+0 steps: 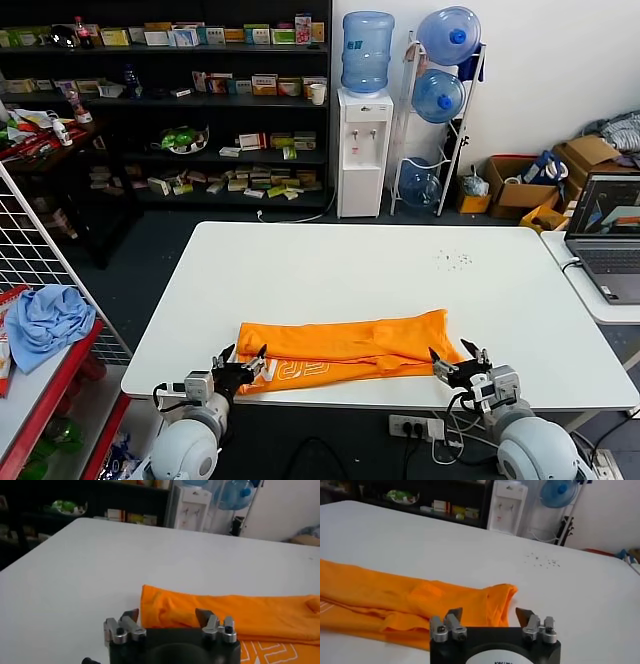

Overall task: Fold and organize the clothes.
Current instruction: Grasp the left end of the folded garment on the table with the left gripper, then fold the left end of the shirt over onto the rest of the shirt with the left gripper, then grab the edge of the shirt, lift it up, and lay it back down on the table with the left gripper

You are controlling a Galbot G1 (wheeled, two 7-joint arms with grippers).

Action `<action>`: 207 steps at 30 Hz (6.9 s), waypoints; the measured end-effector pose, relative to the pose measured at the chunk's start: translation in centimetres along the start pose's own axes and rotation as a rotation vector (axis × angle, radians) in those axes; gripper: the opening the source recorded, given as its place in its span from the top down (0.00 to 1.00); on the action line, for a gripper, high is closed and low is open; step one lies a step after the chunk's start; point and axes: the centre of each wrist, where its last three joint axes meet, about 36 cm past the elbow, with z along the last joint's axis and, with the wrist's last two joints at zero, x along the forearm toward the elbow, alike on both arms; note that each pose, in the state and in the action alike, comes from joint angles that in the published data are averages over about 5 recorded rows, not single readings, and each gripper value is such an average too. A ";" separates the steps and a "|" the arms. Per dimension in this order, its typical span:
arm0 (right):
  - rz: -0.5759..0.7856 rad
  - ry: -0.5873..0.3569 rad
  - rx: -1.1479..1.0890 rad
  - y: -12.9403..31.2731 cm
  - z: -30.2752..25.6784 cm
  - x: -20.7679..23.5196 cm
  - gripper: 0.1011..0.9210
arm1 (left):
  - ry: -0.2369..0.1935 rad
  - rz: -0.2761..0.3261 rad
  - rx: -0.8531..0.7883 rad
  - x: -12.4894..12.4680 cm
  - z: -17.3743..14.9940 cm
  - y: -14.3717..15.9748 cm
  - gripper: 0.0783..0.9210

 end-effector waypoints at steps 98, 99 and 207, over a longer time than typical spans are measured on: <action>0.139 -0.230 -0.035 3.5 3.7 0.1 0.12 | -0.033 0.247 0.153 -4.0 -4.4 -17.0 0.72; 0.138 -0.230 -0.035 3.6 3.7 0.1 0.12 | -0.040 0.247 0.162 -4.2 -4.3 -17.2 0.67; 0.033 -0.255 -0.019 4.8 1.6 -1.6 0.12 | 0.124 -0.206 -0.413 -1.9 -13.7 22.2 0.95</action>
